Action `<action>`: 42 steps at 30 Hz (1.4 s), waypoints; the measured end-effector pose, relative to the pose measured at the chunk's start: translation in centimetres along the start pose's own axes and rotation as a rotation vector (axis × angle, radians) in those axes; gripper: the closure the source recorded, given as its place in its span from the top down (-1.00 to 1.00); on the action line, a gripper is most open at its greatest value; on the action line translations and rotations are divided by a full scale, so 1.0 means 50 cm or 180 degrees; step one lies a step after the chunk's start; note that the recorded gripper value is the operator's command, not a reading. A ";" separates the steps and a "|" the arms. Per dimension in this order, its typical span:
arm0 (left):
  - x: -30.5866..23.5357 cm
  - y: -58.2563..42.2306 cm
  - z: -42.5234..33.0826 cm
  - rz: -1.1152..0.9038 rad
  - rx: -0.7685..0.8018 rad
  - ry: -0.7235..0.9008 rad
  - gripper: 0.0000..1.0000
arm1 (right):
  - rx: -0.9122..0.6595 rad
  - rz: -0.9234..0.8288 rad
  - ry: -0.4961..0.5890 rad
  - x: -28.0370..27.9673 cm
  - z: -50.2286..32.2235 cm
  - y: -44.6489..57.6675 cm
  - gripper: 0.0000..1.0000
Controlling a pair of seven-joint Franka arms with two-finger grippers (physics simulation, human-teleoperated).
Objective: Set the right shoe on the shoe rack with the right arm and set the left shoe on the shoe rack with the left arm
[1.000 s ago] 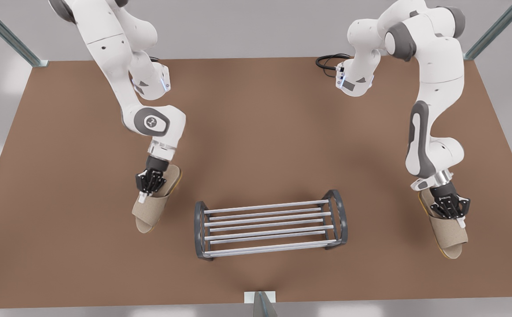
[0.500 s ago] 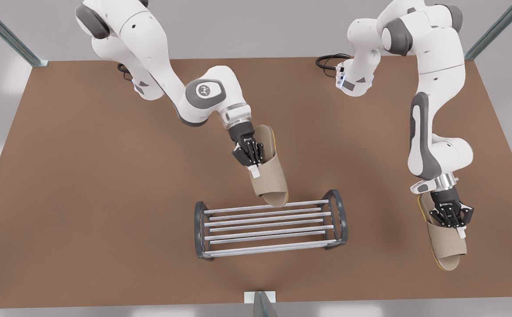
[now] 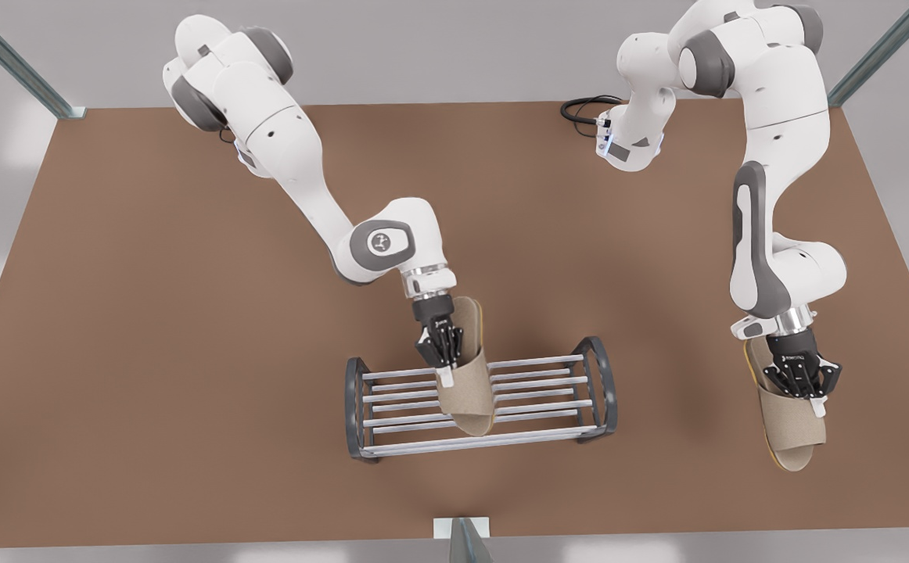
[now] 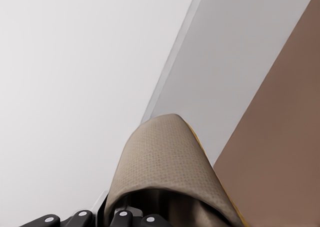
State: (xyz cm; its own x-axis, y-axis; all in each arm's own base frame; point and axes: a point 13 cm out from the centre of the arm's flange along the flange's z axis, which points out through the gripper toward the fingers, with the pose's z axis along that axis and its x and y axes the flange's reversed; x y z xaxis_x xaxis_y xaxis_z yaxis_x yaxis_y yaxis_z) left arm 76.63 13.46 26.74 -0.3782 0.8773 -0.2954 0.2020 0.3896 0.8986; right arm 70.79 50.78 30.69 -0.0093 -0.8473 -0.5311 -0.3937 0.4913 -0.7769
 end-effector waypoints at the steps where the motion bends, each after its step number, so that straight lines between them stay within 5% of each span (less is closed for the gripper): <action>1: 0.000 0.000 0.000 0.0004 0.0003 0.0000 -0.53 | 0.0015 -0.0026 0.0034 0.015 0.009 -0.002 -0.57; 24: 0.011 -0.031 -0.006 0.0037 0.0097 0.0037 -0.53 | 0.0193 -0.0486 0.0315 0.193 0.102 -0.061 -0.57; 25: 0.012 -0.032 -0.006 0.0037 0.0103 0.0038 -0.53 | 0.0196 -0.0501 0.0319 0.195 0.103 -0.060 -0.38; 26: 0.011 -0.033 -0.007 0.0036 0.0107 0.0038 -0.53 | 0.0202 -0.0509 0.0325 0.197 0.104 -0.059 0.45; 27: 0.012 -0.034 -0.007 0.0036 0.0111 0.0039 -0.53 | 0.0212 -0.0513 0.0332 0.199 0.105 -0.058 0.76; 29: 0.012 -0.035 -0.007 0.0036 0.0116 0.0041 -0.53 | 0.0249 -0.0512 0.0335 0.202 0.107 -0.061 1.00; 37: 0.013 -0.036 -0.013 0.0027 0.0145 0.0049 -0.53 | 0.0266 -0.0455 0.0365 0.216 0.111 -0.054 1.00; 42: -0.154 -0.002 -0.071 0.0031 0.0215 -0.0275 -0.55 | 0.0210 -0.0538 0.0406 0.231 0.070 -0.068 1.00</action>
State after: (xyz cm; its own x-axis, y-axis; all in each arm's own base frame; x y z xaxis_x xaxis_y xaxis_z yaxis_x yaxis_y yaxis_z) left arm 76.30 5.65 30.09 -0.2972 0.9009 -0.3163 0.2667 0.3964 0.8785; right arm 75.22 40.03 26.02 -0.0660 -0.9353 -0.3477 -0.3386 0.3488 -0.8739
